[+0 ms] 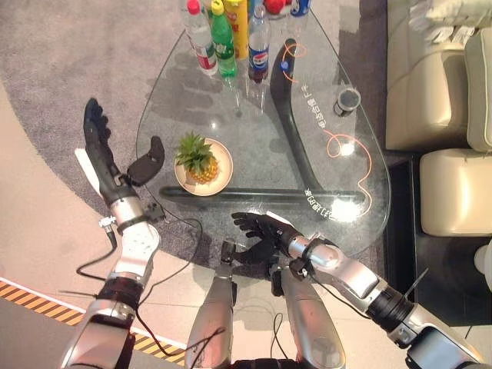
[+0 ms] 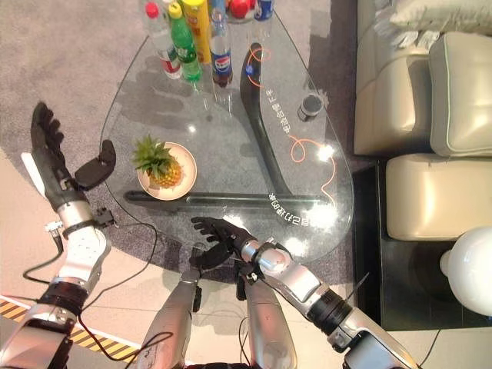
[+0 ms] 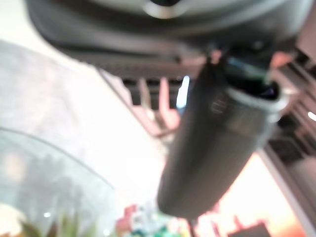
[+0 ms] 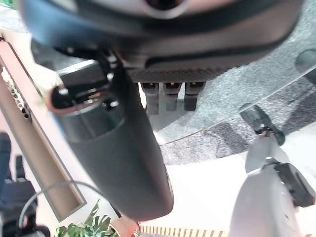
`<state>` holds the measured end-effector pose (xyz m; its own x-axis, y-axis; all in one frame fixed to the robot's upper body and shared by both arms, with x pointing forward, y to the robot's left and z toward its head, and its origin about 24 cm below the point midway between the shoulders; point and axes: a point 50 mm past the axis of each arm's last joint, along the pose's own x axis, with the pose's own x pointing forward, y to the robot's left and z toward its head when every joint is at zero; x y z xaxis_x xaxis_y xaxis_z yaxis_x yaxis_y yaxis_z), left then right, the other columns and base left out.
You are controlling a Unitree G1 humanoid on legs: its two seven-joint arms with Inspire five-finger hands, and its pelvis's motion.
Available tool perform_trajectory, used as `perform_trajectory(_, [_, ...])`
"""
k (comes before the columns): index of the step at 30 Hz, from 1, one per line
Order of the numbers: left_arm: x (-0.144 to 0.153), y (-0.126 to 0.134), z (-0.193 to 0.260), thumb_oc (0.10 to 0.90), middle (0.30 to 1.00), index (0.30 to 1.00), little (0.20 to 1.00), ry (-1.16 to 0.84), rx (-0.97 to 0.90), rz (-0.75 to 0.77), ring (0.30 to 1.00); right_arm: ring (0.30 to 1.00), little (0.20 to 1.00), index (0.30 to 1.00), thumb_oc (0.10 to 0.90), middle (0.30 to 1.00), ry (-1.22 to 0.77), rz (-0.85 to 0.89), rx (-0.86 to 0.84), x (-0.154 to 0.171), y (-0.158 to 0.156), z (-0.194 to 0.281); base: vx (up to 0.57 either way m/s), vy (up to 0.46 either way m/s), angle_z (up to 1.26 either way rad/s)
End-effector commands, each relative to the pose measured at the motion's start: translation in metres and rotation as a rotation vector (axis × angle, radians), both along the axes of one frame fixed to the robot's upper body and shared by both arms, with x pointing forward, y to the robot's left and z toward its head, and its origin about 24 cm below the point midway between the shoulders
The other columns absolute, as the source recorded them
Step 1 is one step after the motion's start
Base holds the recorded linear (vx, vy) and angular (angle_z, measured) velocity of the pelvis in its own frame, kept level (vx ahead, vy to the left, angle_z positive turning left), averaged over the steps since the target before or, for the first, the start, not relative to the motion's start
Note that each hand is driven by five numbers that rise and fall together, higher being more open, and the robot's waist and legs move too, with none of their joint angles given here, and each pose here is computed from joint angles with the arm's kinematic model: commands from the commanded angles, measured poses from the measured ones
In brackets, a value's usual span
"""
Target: Pick up the fruit to the plate
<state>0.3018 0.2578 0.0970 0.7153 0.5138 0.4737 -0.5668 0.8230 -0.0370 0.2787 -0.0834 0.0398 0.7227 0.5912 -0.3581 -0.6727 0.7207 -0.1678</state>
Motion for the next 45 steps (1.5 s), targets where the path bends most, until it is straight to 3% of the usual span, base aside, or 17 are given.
perform_trajectory(1, [-0.013,0.007,0.013,0.800,0.900,0.900,0.900,-0.131,-0.064,-0.003,0.900,0.900,0.900,0.900,0.800,0.900,-0.062,0.067,0.174,-0.012,0.012,0.012,0.05,-0.035,0.05])
perform_trajectory(13, [-0.066,0.001,-0.085,0.800,0.900,0.900,0.900,0.279,-0.239,-0.039,0.900,0.900,0.900,0.900,0.800,0.900,0.168,-0.135,0.124,-0.047,-0.036,-0.057,0.08,-0.016,0.08])
perform_trajectory(23, [-0.111,-0.015,-0.159,0.800,0.900,0.900,0.900,0.624,-0.443,-0.079,0.900,0.900,0.900,0.900,0.800,0.900,0.357,-0.322,0.056,-0.073,-0.055,-0.101,0.04,0.019,0.05])
perform_trajectory(34, [-0.179,-0.033,-0.238,0.800,0.900,0.900,0.900,1.080,-0.789,-0.038,0.900,0.900,0.900,0.900,0.800,0.900,0.591,-0.686,-0.140,-0.114,-0.103,-0.166,0.02,0.033,-0.05])
perform_trajectory(45, [-0.234,-0.044,-0.268,0.800,0.900,0.900,0.900,1.492,-0.978,-0.067,0.900,0.900,0.900,0.900,0.800,0.900,0.811,-1.048,-0.298,-0.177,-0.139,-0.200,0.04,0.032,-0.07])
